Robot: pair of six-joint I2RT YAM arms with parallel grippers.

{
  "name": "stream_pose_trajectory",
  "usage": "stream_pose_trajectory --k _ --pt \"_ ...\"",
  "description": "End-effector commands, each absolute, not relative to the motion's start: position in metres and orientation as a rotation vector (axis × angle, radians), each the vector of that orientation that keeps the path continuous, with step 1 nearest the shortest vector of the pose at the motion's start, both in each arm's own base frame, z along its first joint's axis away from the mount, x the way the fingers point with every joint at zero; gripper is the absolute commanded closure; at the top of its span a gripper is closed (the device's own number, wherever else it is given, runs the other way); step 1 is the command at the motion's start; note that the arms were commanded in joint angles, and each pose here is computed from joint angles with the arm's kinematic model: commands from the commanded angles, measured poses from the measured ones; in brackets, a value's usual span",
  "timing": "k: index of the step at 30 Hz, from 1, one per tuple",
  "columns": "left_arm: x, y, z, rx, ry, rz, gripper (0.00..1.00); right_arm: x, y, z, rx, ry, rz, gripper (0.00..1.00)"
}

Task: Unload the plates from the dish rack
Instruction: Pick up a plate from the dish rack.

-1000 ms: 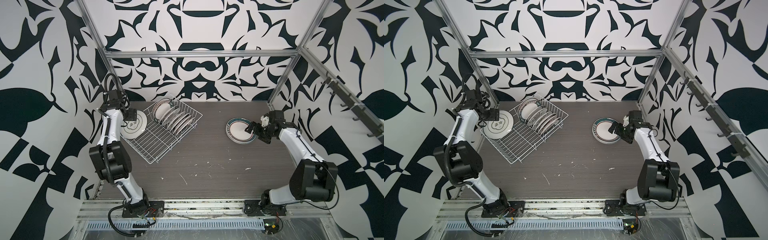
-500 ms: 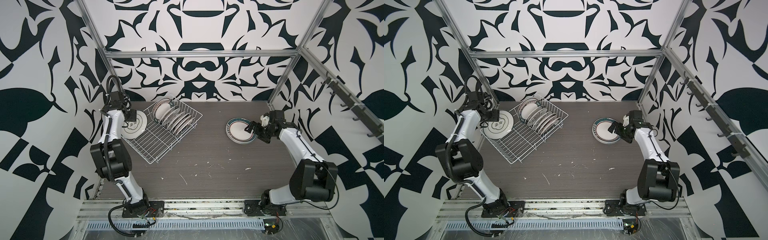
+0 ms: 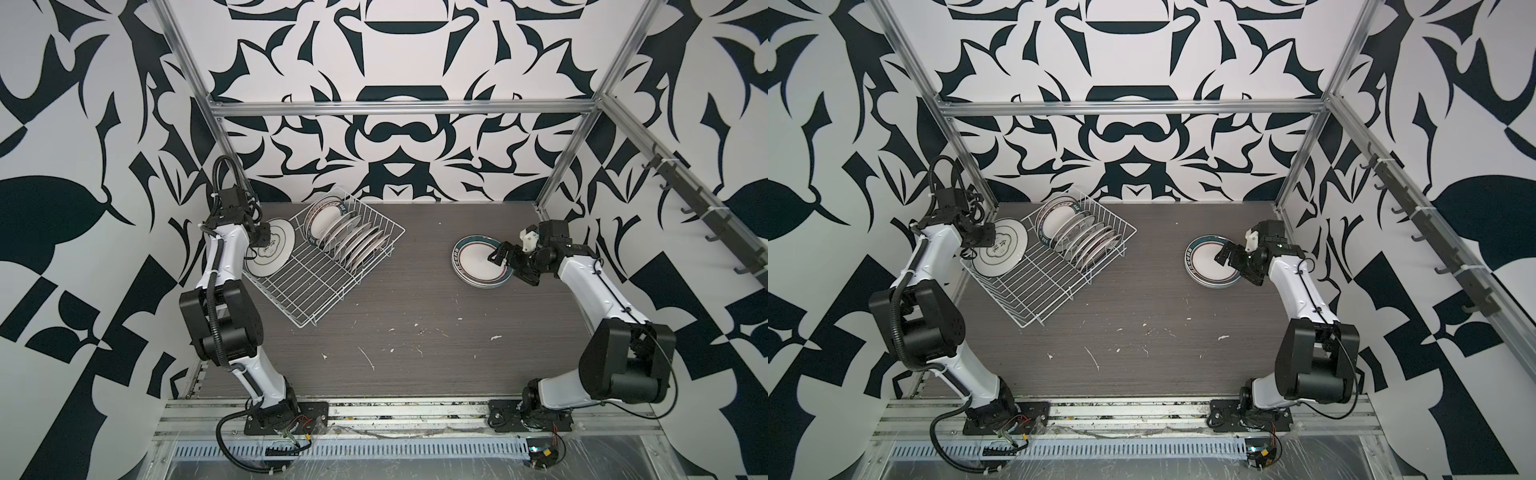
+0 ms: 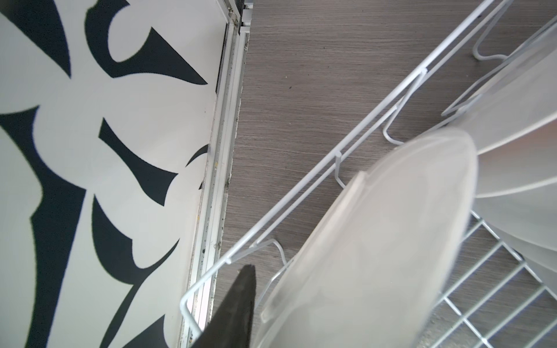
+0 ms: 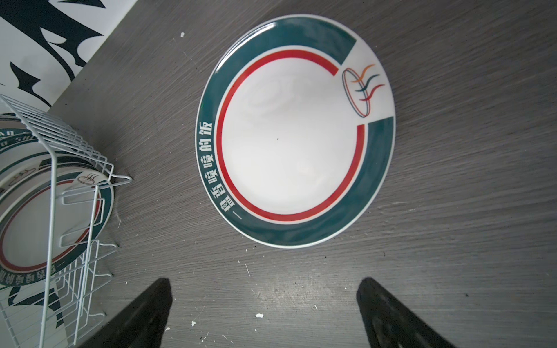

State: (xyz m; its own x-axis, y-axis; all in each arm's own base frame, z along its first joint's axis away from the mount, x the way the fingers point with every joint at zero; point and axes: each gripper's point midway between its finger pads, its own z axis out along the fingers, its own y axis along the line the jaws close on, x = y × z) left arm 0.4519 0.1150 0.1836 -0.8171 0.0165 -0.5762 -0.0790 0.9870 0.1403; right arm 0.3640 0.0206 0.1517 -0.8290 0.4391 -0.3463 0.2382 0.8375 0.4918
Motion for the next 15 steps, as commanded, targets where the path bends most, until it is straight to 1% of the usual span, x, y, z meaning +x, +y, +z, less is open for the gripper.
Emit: stream_pose_trajectory --k 1,6,15 --pt "0.439 0.11 0.179 -0.1 2.545 0.179 0.66 0.367 0.027 0.168 0.444 2.516 0.636 0.0" --pt "0.435 0.112 0.18 -0.106 2.548 0.201 0.77 0.368 0.032 0.169 0.438 2.513 0.677 0.0" --pt "0.43 0.117 0.184 -0.124 2.563 0.245 0.9 0.37 0.038 0.173 0.423 2.494 0.738 0.0"
